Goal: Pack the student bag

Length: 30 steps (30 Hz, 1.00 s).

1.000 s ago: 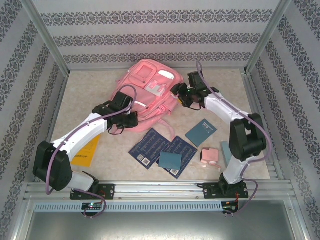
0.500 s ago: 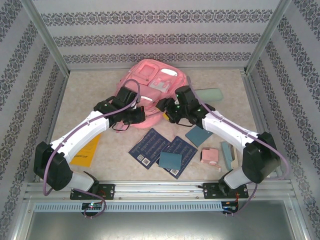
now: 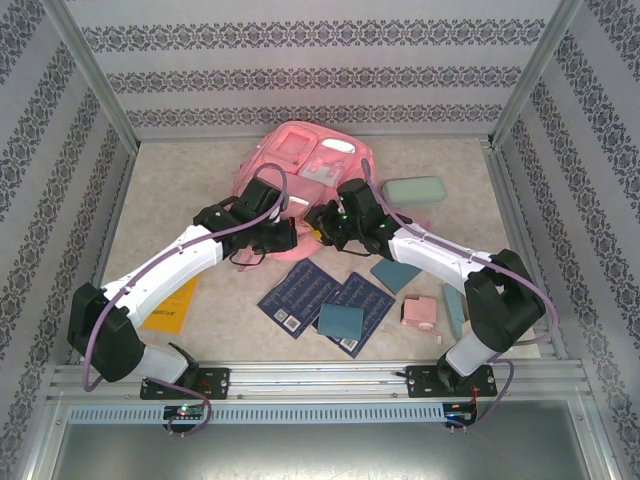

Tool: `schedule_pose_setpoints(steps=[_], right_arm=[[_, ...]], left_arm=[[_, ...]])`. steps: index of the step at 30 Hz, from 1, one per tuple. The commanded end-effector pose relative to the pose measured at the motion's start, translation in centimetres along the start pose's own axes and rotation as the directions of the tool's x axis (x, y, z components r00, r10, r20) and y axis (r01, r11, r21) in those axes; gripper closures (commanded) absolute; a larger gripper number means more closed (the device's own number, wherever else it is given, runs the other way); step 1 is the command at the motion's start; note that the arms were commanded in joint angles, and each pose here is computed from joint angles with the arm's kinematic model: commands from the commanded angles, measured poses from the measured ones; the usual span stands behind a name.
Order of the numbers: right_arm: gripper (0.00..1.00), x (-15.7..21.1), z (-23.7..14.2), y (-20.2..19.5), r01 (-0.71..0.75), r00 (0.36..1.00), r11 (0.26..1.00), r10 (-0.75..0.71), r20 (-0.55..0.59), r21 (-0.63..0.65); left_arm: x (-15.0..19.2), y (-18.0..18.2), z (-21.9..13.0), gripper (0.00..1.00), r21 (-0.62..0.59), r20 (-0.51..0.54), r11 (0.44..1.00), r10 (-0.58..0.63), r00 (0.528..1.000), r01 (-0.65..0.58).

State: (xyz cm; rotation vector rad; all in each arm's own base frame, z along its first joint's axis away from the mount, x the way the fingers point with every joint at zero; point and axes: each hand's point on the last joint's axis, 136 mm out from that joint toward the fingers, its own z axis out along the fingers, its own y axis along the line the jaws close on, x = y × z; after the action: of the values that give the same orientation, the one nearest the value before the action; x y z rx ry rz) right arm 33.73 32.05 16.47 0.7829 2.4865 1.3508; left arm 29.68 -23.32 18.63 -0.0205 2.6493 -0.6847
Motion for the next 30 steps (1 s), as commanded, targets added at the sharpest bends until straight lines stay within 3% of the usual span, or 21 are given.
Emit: schedule_pose_setpoints(steps=[1, 3, 11, 27, 30], right_arm=[[0.9, -0.9, 0.4, 0.8, 0.031, 0.999, 0.998, -0.029, 0.034, -0.048], [1.0, -1.3, -0.1, 0.7, 0.055, 0.997, 0.998, -0.053, 0.057, -0.038], [1.0, -2.9, -2.2, 0.3, 0.126, 0.99, 0.992, -0.125, 0.059, -0.003], [1.0, -5.5, -4.8, 0.4, 0.379, 0.924, 0.923, -0.374, -0.082, 0.065], [1.0, -6.6, -4.9, 0.0, 0.402, 0.914, 0.911, -0.394, -0.096, 0.093]], left_arm=[[-0.2, -2.2, -1.5, 1.0, 0.069, 0.039, 0.997, 0.037, 0.999, -0.04], [0.0, -1.4, -1.8, 1.0, 0.034, 0.043, 0.998, 0.055, 0.998, -0.057], [1.1, 2.3, -2.4, 1.0, -0.099, 0.041, 0.991, 0.094, 0.995, -0.09], [2.9, 11.5, -3.7, 1.0, -0.245, 0.042, 0.968, -0.045, 0.998, 0.054], [3.9, 11.8, -4.0, 1.0, -0.245, 0.028, 0.968, -0.042, 0.999, 0.048]])
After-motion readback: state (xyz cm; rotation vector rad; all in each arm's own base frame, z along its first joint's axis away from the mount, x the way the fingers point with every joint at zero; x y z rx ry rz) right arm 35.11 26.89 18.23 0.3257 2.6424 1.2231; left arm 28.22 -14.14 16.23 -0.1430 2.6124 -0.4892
